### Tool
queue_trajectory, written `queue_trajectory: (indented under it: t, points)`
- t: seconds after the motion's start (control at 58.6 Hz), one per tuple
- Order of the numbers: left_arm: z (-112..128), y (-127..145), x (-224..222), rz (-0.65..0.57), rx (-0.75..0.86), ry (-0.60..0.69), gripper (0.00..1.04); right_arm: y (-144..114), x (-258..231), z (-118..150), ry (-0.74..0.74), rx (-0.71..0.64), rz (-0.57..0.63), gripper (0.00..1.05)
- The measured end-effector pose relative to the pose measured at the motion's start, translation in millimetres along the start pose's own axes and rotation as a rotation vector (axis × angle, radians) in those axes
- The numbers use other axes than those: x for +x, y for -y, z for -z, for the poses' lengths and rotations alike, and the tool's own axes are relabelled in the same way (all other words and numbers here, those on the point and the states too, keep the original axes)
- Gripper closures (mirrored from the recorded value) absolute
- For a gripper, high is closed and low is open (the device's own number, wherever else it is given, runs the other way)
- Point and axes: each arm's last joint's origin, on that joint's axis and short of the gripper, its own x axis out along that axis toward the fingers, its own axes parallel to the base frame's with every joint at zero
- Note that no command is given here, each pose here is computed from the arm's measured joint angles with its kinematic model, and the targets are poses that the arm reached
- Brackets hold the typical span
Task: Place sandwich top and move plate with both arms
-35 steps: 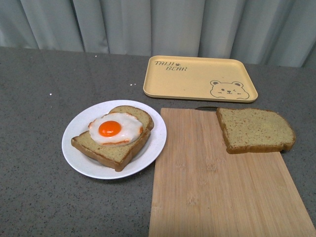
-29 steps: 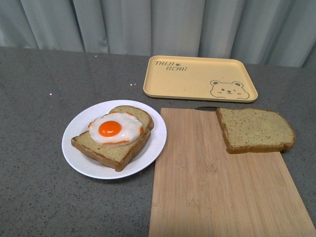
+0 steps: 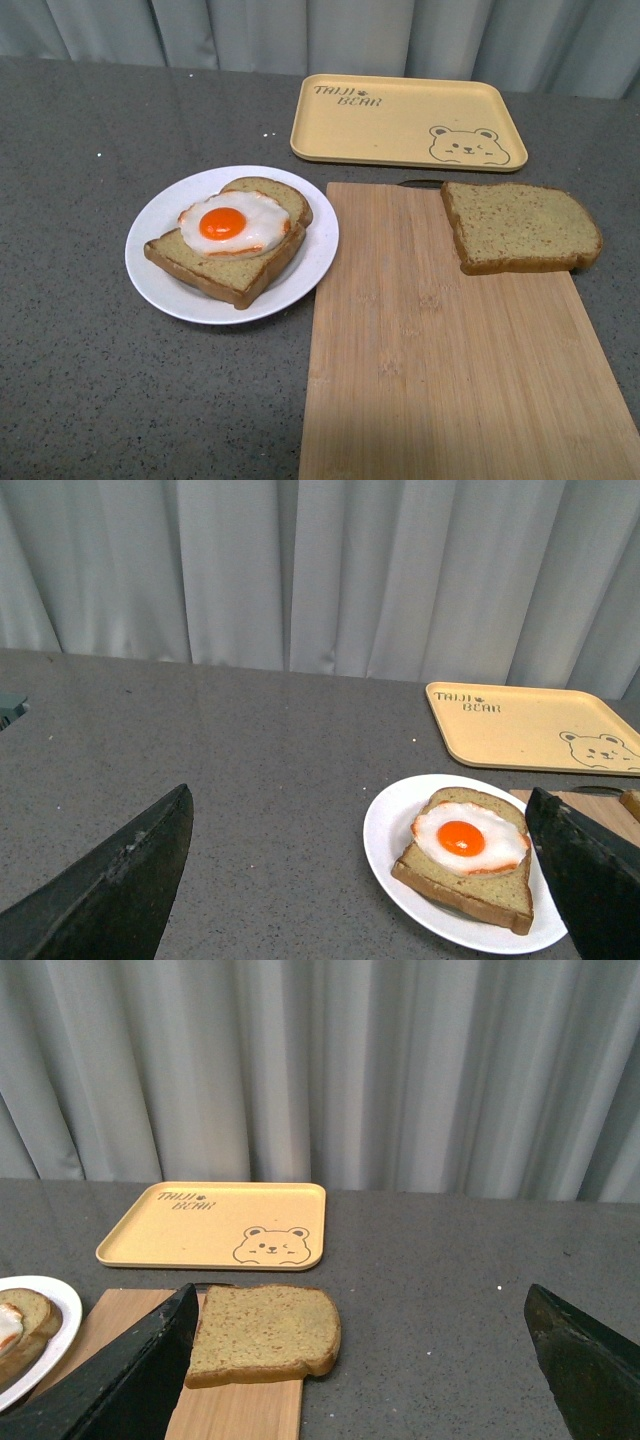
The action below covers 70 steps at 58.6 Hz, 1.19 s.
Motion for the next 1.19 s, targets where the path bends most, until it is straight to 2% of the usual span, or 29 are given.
queue_trajectory:
  t: [1.194]
  points:
    - [0.0, 0.0, 0.0, 0.000, 0.000, 0.000, 0.07, 0.0, 0.0, 0.0, 0.000, 0.000, 0.000, 0.09]
